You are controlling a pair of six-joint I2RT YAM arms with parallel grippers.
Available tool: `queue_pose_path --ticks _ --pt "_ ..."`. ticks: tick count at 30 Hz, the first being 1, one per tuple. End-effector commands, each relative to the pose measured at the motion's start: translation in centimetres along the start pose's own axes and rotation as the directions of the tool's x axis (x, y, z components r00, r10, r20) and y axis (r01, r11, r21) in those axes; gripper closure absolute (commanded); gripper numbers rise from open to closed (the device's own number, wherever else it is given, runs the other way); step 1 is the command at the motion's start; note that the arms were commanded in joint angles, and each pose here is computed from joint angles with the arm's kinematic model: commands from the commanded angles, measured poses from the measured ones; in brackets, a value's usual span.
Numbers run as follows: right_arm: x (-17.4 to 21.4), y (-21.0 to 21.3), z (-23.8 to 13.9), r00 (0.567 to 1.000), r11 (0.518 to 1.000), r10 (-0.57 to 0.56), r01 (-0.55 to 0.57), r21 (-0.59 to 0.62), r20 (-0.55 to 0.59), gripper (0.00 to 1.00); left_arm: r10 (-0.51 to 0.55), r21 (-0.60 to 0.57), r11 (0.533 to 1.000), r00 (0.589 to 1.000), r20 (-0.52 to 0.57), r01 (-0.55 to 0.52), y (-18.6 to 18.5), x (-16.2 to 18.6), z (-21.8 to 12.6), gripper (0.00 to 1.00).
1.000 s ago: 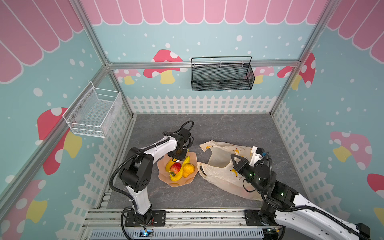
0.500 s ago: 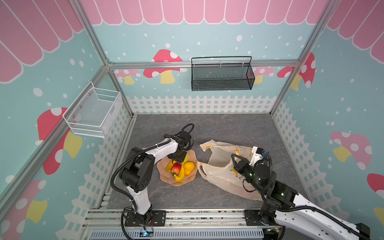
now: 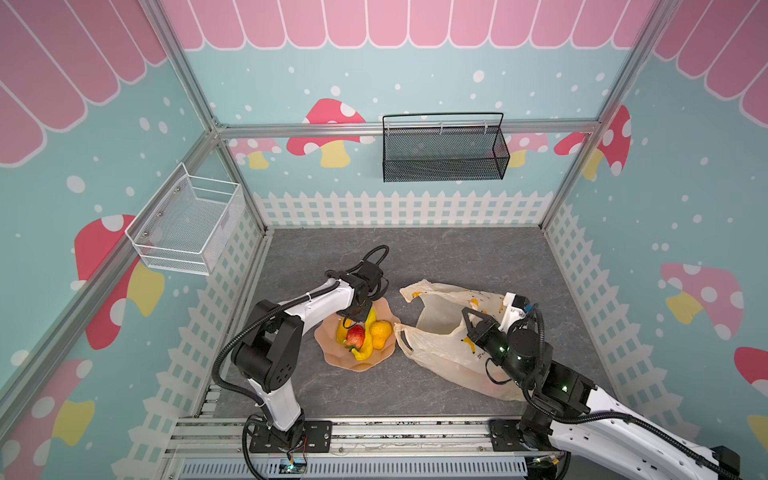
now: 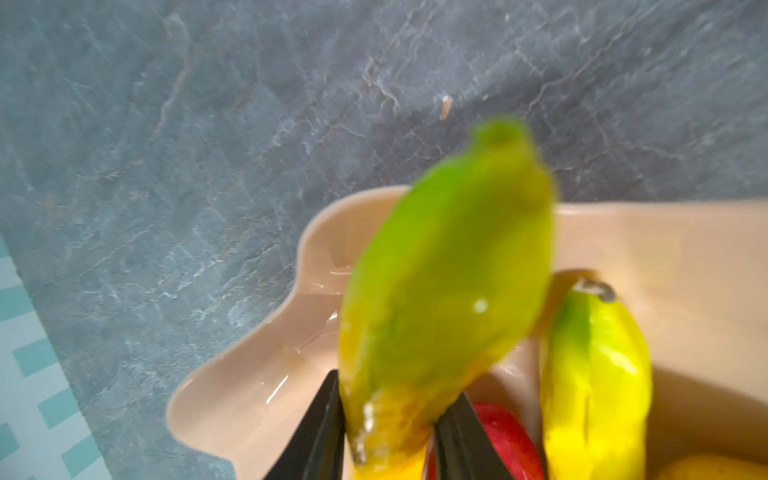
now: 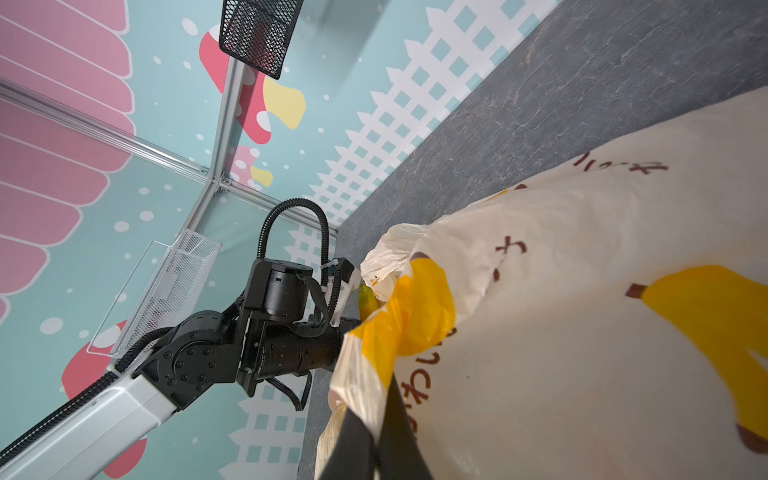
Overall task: Place the fruits into the plastic bag
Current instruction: 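Lower the left gripper into the bowl and grasp the yellow-green banana, then lift the banana with the left gripper and carry it toward the bag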
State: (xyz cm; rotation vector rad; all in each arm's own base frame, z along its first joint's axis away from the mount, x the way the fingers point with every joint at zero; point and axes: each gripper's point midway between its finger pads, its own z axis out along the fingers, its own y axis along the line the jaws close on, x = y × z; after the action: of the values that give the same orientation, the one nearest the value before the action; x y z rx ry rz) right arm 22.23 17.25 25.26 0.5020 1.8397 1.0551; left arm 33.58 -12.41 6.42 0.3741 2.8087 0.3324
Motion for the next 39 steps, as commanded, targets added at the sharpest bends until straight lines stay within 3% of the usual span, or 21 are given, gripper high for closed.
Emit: queue_pose_path --ticks 1,6,15,21,30,39 --pt "-0.5 0.8 -0.3 1.000 1.000 0.009 -0.009 -0.013 0.007 1.00 -0.025 -0.012 1.000 0.998 0.060 0.025 0.7 -0.8 -1.6 0.69" --pt "-0.5 1.0 -0.3 1.000 1.000 0.009 -0.009 -0.017 0.006 1.00 -0.070 0.025 0.997 0.989 0.127 0.067 1.5 -1.9 -4.4 0.70" --pt "-0.3 0.8 -0.3 1.000 1.000 0.007 -0.007 -0.010 0.001 1.00 -0.177 0.272 0.956 0.950 0.256 0.105 1.0 -3.6 -11.0 0.72" --pt "-0.2 0.7 -0.3 1.000 1.000 0.008 -0.008 -0.012 -0.003 1.00 -0.213 0.367 0.925 0.936 0.282 0.100 0.4 -3.7 -13.1 0.74" --pt "-0.1 0.7 -0.5 1.000 1.000 0.010 -0.010 -0.020 -0.011 1.00 -0.167 0.631 0.768 0.916 0.364 -0.110 -4.6 -2.7 -17.0 0.76" --pt "0.1 0.7 -0.4 1.000 1.000 0.006 -0.007 -0.021 -0.018 1.00 -0.102 0.667 0.714 0.910 0.401 -0.214 -6.9 -1.2 -18.2 0.77"
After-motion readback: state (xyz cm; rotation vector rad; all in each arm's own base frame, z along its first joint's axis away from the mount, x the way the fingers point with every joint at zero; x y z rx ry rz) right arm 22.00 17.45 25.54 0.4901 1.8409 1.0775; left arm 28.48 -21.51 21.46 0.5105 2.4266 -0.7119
